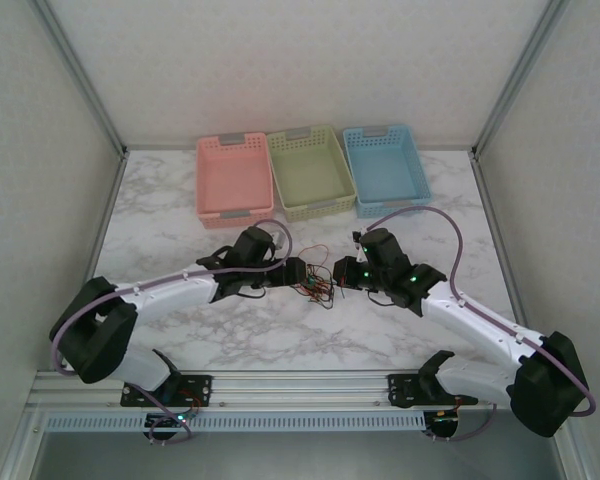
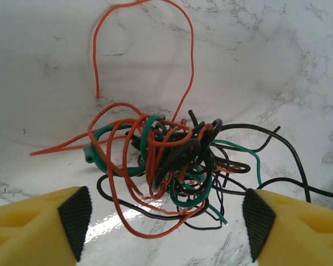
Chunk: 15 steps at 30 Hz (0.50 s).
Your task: Untangle the cables
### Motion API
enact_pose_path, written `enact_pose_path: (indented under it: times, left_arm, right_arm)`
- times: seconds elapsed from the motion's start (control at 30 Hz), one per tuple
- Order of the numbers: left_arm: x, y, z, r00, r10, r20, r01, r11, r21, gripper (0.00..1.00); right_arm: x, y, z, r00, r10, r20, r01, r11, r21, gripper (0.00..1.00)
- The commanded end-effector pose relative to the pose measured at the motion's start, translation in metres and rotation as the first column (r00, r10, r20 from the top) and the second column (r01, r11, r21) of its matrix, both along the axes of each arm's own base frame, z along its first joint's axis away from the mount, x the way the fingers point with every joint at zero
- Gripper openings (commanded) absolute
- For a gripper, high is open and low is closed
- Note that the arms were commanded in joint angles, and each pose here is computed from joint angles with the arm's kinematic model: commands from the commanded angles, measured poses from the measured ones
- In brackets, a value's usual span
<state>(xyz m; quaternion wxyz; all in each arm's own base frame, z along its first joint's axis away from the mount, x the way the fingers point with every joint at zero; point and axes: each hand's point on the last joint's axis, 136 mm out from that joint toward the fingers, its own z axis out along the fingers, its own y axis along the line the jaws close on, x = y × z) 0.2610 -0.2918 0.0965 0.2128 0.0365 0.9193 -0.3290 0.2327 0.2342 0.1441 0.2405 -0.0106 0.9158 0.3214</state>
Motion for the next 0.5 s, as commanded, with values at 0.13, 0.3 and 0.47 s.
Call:
enact_pose_path:
  times: [0.13, 0.3, 0.47]
  left_arm:
    - [0.0080, -0.0097, 0.0076, 0.999, -0.015, 0.043, 0.015, 1.000, 0.000, 0.60]
    - [0.0085, -0.0108, 0.0059, 0.999, -0.017, 0.040, 0.017, 1.000, 0.001, 0.49]
    - [0.0090, -0.0104, 0.0043, 0.999, -0.019, 0.042, 0.019, 1.000, 0.010, 0.43]
  right_arm:
    - [-0.0013, -0.0028, -0.0084, 1.000, 0.009, -0.011, -0.009, 1.000, -0.015, 0.00]
    - [-0.0015, -0.0031, -0.0095, 1.000, 0.008, -0.012, -0.009, 1.000, -0.018, 0.00]
    - [-0.0016, -0.0030, -0.0103, 1.000, 0.009, -0.013, -0.009, 1.000, -0.018, 0.00]
